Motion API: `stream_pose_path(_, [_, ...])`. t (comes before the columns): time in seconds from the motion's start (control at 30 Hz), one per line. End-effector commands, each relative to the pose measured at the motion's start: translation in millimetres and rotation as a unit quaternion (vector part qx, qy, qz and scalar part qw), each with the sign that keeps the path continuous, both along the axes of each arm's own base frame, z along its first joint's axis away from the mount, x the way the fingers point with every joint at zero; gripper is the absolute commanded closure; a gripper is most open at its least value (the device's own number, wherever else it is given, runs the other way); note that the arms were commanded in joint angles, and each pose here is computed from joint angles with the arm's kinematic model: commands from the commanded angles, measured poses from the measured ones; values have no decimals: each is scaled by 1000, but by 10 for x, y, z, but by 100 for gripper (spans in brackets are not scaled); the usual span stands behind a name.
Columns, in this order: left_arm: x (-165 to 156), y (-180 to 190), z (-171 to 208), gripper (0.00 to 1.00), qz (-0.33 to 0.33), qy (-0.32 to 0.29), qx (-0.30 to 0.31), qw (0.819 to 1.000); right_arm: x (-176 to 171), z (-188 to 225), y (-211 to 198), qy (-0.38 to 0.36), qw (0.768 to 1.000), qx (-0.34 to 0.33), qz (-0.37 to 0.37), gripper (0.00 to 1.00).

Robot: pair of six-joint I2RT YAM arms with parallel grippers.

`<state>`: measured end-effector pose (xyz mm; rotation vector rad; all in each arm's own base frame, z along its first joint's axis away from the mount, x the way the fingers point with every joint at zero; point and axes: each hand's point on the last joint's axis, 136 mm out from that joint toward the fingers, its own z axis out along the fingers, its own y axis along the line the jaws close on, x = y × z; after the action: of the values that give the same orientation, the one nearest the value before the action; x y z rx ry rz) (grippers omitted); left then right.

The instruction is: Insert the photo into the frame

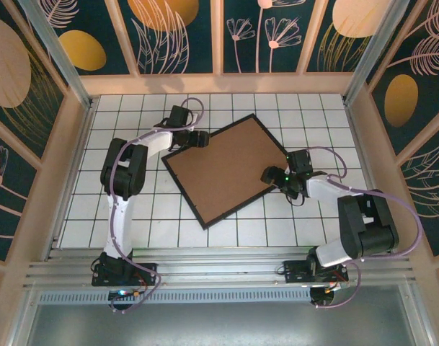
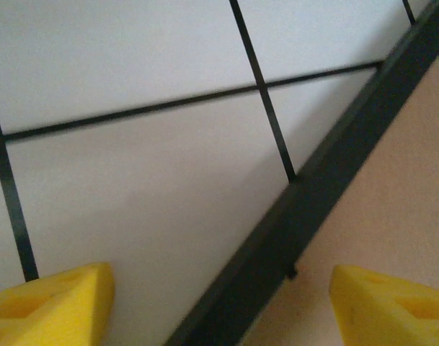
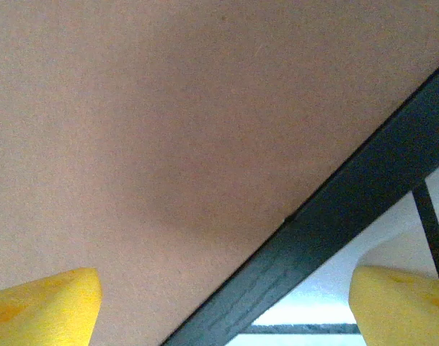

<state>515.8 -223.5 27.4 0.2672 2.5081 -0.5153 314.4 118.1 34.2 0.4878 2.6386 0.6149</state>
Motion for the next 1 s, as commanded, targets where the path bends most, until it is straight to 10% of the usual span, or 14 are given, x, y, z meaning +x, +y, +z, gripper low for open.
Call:
stream_pose_path(0.0, [-427,-7,-15,28,-13,46,-22,999,369,170,120,-52,998,44,8,11])
stream_pose_path(0.53, [-2032,316,-12,69,32,104,-115,987,1342,299,425,-80,992,75,61,31])
stream_pose_path(0.8, [-2290,29,104,52,-25,106,-174,979,1566,223,595,-77,991,46,102,39])
stream_pose_path(0.97, [-1876,350,104,43,72,47,-100,991,1578,226,432,-80,992,-7,100,41])
